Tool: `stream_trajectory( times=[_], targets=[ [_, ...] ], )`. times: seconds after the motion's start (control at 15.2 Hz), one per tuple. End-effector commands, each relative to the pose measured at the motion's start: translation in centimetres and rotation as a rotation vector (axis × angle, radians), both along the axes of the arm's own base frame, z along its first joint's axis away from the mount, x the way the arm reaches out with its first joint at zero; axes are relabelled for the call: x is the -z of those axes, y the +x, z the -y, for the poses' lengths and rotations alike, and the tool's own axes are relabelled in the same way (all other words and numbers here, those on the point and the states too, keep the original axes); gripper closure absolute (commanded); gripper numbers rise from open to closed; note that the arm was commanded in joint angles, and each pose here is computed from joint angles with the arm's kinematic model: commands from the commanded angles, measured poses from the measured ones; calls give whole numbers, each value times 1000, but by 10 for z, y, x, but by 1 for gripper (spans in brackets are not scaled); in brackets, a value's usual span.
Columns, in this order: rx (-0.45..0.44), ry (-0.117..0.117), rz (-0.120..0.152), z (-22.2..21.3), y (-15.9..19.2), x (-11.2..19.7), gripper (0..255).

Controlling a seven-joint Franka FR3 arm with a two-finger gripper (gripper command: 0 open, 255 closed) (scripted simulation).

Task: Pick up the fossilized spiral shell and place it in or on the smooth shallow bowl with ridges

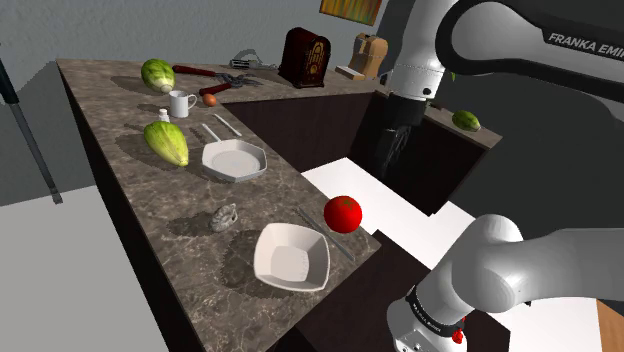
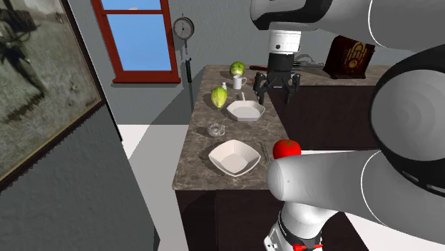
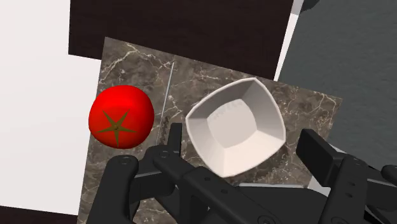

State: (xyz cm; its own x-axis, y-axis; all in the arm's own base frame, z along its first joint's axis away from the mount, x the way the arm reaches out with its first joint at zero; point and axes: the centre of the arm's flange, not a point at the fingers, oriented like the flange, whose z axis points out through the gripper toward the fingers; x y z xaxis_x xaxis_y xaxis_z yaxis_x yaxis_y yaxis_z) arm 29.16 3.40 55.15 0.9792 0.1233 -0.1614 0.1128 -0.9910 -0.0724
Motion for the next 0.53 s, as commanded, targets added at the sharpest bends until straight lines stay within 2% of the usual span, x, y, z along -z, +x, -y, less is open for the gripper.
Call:
stream_trajectory(
  times=[0.0,0.46],
  targets=[
    [0,0,0,0,0,0,0],
    [175,-41,53,-61,33,56,0]
  ],
)
